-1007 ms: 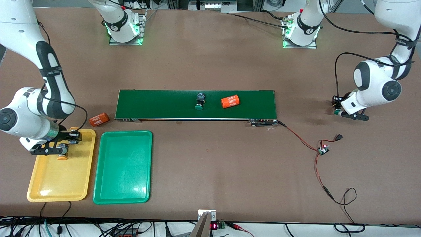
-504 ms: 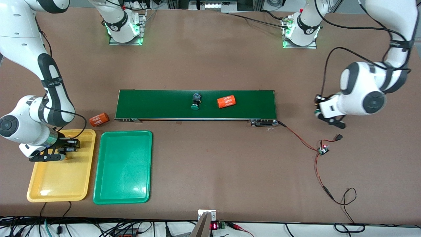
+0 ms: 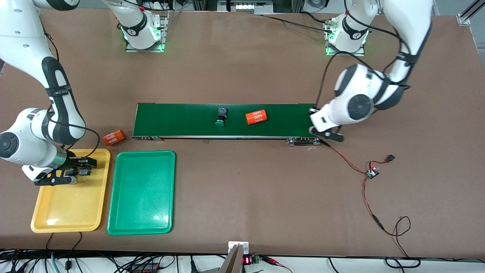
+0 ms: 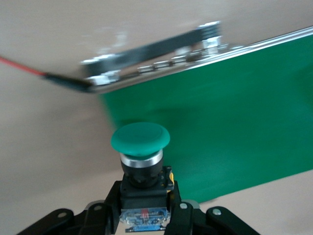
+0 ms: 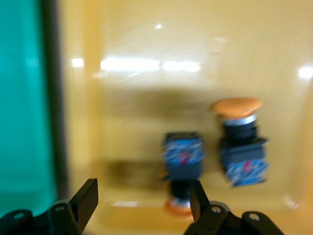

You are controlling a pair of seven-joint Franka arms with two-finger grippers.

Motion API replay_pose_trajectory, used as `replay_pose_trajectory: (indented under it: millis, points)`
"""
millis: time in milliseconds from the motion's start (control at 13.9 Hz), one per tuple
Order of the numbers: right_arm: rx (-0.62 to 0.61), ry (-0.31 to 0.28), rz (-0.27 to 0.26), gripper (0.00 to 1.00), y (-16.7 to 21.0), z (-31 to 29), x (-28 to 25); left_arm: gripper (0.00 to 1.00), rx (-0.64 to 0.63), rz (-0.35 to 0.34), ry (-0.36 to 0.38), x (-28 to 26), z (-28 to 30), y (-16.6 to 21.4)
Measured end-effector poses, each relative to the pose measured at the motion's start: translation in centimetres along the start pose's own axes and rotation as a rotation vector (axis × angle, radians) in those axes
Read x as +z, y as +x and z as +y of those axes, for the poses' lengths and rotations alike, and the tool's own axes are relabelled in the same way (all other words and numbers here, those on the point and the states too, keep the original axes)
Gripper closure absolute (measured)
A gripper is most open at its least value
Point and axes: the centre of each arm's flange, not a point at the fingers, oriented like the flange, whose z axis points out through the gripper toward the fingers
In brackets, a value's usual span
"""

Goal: Sort buttons by color to trays

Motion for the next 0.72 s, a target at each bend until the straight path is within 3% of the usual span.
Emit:
replay_pose_trajectory:
  millis: [216, 360, 504, 647, 719]
  points:
    - [0.061, 0.083, -0.024, 0.15, -3.4, -6.8, -4.2, 0.59, -0.031, 0.008, -0.013, 1.3, 3.4, -0.1]
    - [0.104, 0.122, -0.044, 0.15, -6.5, -11.9, -5.9, 0.45, -0.037, 0.018, -0.017, 0.8, 3.7, 0.0]
    - [0.146, 0.117, -0.055, 0.15, -9.1, -17.3, -7.4, 0.26, -0.05, 0.042, -0.014, -1.6, 3.3, 0.2]
    - [0.177, 0.114, -0.059, 0.13, -11.2, -23.8, -8.5, 0.04, -0.096, 0.019, 0.01, -5.7, 0.7, -0.4]
    - [0.19, 0.117, -0.055, 0.13, -12.2, -27.0, -8.8, 0.0, -0.14, 0.0, 0.022, -7.8, -1.7, -0.7]
